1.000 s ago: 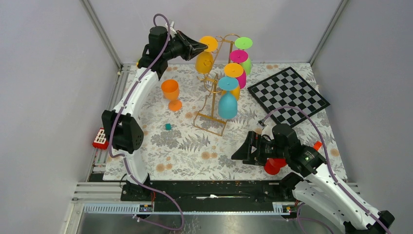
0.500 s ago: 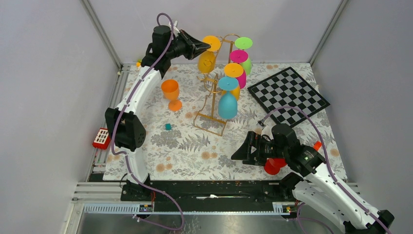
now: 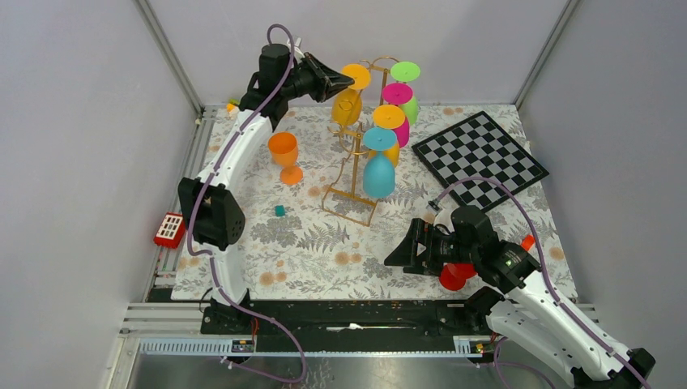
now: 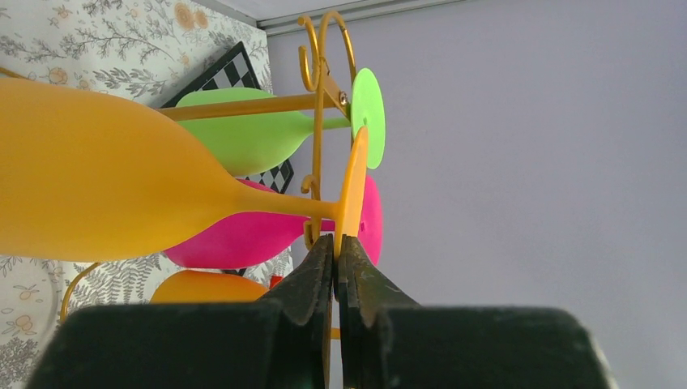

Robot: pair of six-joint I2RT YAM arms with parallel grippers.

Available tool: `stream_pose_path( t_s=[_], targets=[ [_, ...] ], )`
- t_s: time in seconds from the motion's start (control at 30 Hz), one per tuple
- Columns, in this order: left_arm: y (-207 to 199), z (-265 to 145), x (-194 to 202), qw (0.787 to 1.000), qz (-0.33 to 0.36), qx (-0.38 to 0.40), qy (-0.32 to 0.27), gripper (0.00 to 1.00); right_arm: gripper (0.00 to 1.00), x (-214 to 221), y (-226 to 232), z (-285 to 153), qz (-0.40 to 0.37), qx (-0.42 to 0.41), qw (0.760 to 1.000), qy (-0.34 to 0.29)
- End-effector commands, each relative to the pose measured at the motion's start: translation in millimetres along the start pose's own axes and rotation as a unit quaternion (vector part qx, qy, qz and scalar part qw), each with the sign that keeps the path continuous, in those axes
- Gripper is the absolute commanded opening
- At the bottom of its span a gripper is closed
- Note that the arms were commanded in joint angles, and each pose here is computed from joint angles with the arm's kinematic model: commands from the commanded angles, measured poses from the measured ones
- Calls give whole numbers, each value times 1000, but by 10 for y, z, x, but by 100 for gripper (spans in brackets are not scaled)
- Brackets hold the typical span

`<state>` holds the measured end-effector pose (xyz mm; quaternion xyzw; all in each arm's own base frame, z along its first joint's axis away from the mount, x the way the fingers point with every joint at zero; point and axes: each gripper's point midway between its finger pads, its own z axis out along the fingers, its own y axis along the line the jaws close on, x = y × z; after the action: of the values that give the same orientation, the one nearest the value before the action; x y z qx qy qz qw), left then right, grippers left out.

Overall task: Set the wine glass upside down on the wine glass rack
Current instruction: Turn the wine glass upside down at the wine rack.

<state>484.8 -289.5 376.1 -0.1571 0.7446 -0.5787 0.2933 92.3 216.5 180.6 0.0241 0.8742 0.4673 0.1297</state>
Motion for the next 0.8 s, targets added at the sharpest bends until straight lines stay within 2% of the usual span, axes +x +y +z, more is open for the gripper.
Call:
stream_pose_path(
  t_s=[0.0,0.13,0.23,0.57,0.7,0.77],
  targets=[
    [-311,-30,-24,999,32,37,-11,0,100,28,35,7,-15,-13,1000,8],
    [-309,-27,-15,999,34,36,-11,0,100,32,32,4,-15,-14,1000,8],
    [-305,-36,-15,999,36,33,-12,7,100,38,12,12,-14,-12,1000,9],
    [-297,-127,-48,997,70,8,-30,64,100,39,-2,15,-14,-10,1000,7],
    [-311,-170,-67,996,85,3,-39,98,100,36,0,14,-14,-11,1000,6],
    [-319,-195,-88,995,91,-1,-47,99,99,36,-2,13,-14,-10,1000,6]
  ],
)
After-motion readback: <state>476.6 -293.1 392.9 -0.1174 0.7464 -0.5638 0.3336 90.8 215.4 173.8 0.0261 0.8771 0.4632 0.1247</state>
